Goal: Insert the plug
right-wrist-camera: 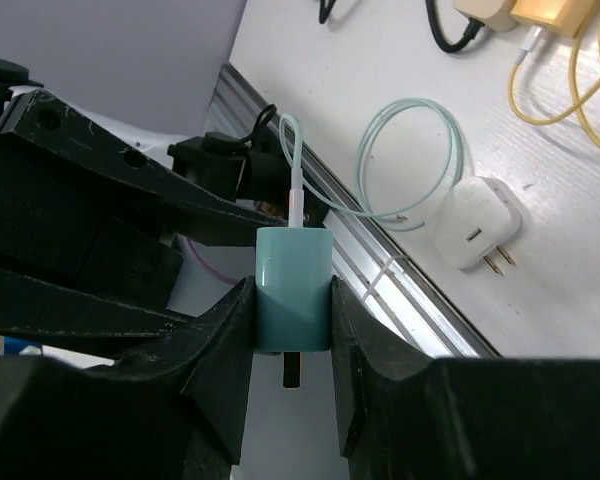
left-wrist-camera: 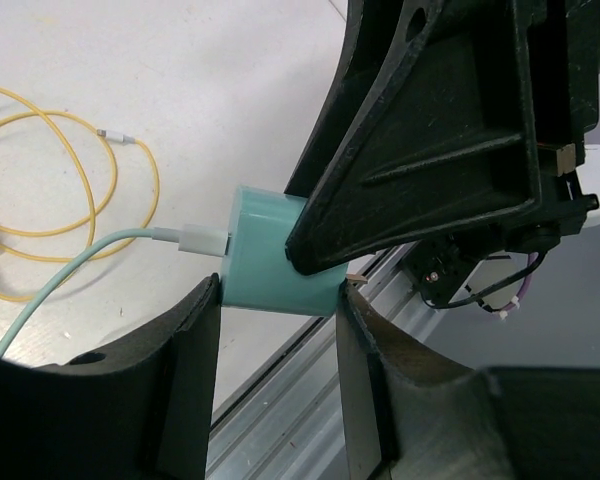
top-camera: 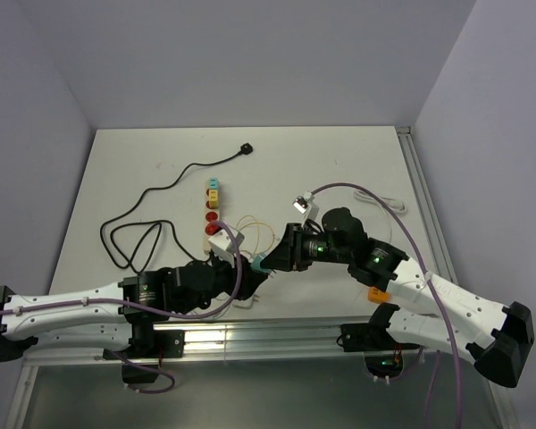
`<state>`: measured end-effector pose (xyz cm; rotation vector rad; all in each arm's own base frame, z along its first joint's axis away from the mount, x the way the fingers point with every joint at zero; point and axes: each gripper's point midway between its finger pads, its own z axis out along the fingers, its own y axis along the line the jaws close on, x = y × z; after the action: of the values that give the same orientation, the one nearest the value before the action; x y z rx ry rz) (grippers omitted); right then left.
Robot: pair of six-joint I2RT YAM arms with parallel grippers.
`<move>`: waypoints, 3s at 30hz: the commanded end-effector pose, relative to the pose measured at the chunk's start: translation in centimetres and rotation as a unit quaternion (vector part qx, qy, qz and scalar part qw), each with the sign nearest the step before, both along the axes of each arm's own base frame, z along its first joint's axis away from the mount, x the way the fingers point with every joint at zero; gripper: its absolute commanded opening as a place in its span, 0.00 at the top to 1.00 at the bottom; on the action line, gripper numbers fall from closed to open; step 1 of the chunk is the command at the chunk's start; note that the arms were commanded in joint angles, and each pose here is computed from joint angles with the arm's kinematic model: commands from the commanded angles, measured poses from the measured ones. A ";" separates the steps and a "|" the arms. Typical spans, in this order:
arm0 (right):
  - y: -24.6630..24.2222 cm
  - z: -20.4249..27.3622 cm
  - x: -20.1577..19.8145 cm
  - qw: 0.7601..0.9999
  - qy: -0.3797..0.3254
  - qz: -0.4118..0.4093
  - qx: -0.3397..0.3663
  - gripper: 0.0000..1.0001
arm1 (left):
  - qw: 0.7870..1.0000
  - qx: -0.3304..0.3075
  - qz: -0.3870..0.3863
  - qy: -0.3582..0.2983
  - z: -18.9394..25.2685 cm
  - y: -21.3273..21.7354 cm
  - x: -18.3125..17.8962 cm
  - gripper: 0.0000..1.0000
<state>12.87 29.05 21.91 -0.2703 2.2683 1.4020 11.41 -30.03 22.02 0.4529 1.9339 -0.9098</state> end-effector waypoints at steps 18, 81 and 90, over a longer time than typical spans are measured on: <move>-3.0 8.4 -10.1 0.925 -0.228 0.264 0.148 1.00 | 0.962 -0.068 -0.251 -0.084 11.8 0.0 -7.4 0.07; -11.1 -1.7 2.8 0.962 -0.096 -0.175 -0.187 0.00 | 0.960 0.106 0.176 0.189 -0.1 14.1 11.6 1.00; -9.2 -3.1 2.2 0.973 -0.079 -0.129 -0.175 0.00 | 0.931 0.167 0.249 0.209 -3.5 17.8 15.6 1.00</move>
<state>14.95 18.96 18.05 -0.1607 2.3334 0.7618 25.31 -13.03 17.95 -0.0744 2.4793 -0.4347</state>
